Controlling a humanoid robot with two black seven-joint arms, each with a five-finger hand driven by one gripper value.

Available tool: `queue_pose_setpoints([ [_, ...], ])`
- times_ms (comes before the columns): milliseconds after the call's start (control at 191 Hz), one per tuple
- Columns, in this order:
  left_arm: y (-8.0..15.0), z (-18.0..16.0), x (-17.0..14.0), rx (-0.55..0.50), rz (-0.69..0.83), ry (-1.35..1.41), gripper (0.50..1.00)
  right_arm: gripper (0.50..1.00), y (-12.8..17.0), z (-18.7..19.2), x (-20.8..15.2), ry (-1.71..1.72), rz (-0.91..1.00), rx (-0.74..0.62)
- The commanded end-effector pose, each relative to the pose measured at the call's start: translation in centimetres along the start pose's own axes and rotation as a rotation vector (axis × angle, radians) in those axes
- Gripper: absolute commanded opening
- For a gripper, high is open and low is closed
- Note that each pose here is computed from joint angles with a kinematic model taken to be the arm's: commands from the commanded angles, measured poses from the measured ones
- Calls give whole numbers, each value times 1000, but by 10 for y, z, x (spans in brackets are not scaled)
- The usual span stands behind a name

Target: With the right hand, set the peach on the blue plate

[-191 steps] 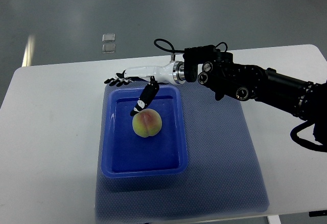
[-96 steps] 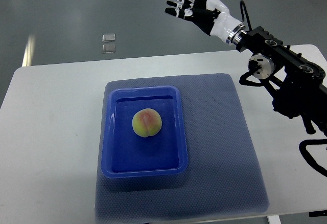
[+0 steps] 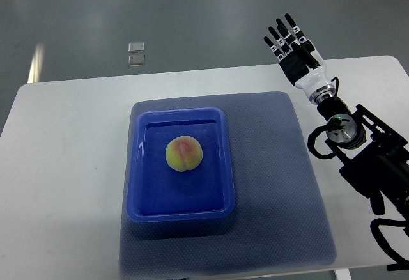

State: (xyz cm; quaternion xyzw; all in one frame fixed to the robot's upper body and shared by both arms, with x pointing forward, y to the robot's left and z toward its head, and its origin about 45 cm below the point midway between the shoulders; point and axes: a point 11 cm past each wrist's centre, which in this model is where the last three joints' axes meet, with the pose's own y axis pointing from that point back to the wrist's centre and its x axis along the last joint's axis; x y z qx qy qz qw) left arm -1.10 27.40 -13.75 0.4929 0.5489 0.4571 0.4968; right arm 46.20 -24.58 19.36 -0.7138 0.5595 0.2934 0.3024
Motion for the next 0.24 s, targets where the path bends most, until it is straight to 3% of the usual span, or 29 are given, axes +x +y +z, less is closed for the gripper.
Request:
queue_pose_setpoints([
  [0,0,0,0,0,0,-1,1000,932,2,-1,9,3,27,1],
  [230,0,0,0,0,0,-1,1000,932,3,-4,16,2,49,7],
])
